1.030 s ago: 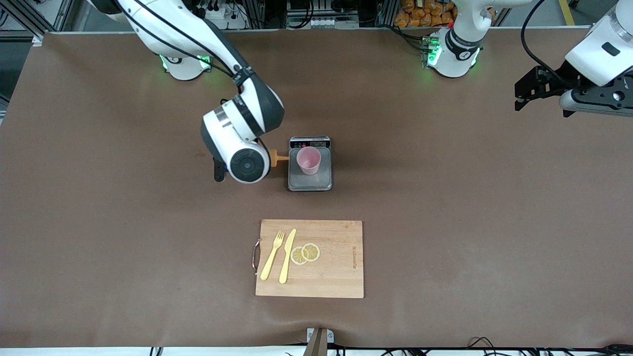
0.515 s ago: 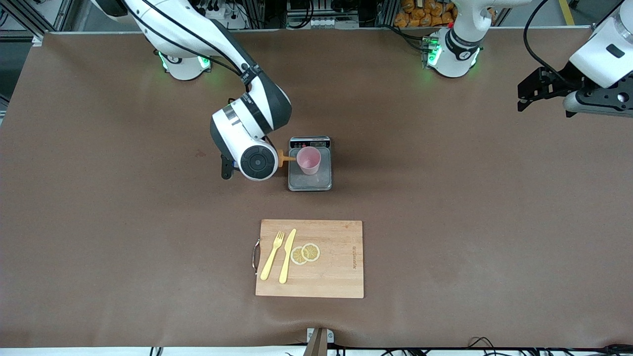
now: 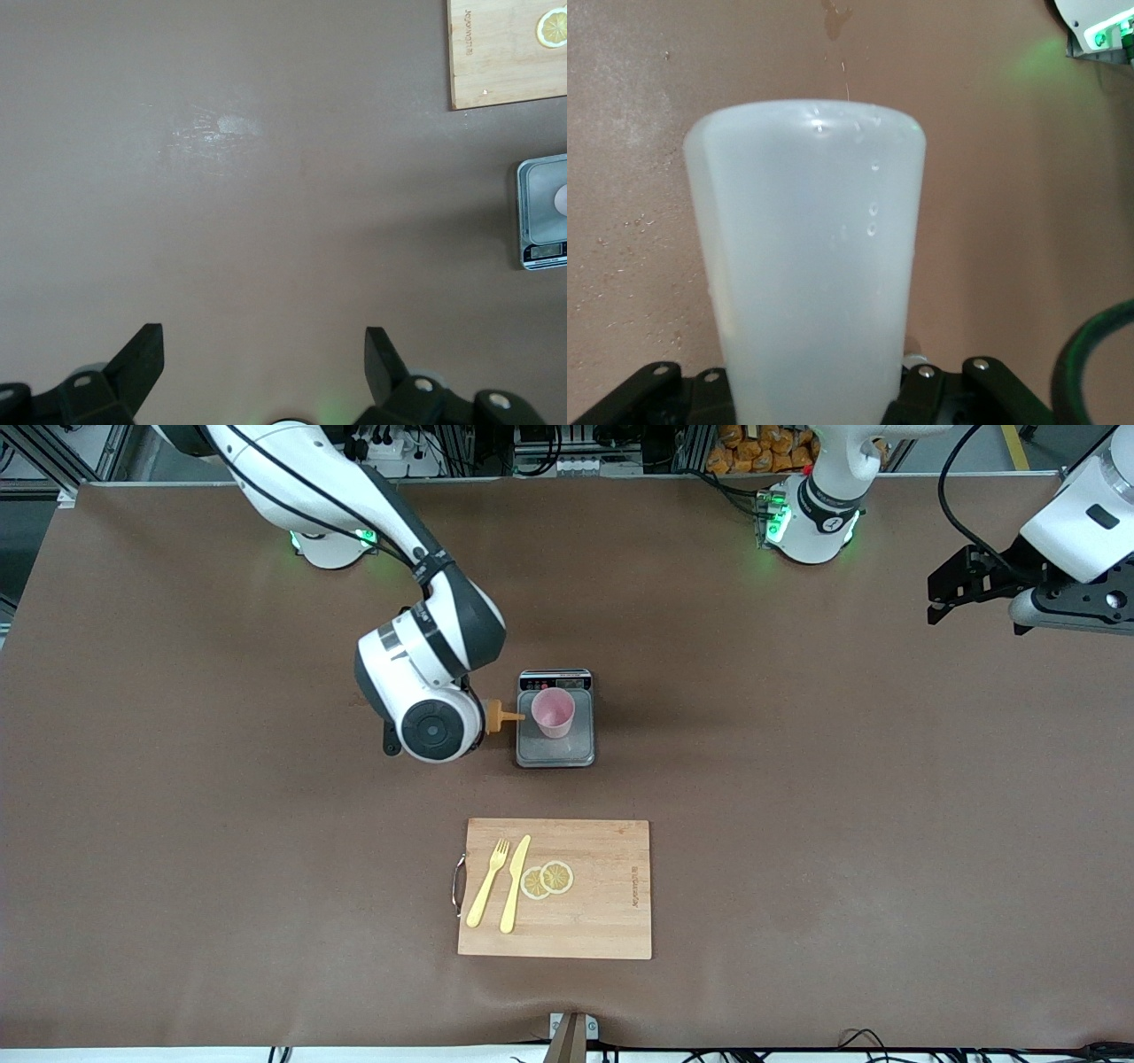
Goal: Add sauce to pink cup with both arms
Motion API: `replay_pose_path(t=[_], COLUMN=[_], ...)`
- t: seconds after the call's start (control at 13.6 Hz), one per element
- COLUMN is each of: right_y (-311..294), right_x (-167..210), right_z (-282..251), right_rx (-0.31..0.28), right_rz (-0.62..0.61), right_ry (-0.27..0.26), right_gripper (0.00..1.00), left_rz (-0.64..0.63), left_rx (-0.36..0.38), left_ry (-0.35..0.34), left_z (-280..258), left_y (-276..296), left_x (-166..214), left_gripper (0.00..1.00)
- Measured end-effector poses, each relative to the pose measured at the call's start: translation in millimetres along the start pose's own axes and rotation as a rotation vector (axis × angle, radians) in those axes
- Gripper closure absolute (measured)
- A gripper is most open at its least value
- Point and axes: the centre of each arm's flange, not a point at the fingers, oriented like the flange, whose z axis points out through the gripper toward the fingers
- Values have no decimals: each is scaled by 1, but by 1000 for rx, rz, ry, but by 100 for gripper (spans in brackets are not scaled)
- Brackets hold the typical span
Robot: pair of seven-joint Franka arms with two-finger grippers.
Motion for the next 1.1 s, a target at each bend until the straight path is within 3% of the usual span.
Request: replay_pose_path(t=[0.37, 0.74, 1.1], right_y=[-27, -45, -64], right_x=[52, 111, 210], right_z=[-27, -41, -48], right_rx=[-46, -92, -154], right_rz=[-110, -195, -322], right_ry=[-208, -340, -551], right_gripper=[78, 78, 78], left_rz=[0, 0, -9], left_rx=[0, 0, 0], left_ry=[-5, -5, 0], left_z=[0, 0, -2], left_y=[0, 0, -5], left_x=[-1, -1, -1], left_gripper=[0, 0, 0])
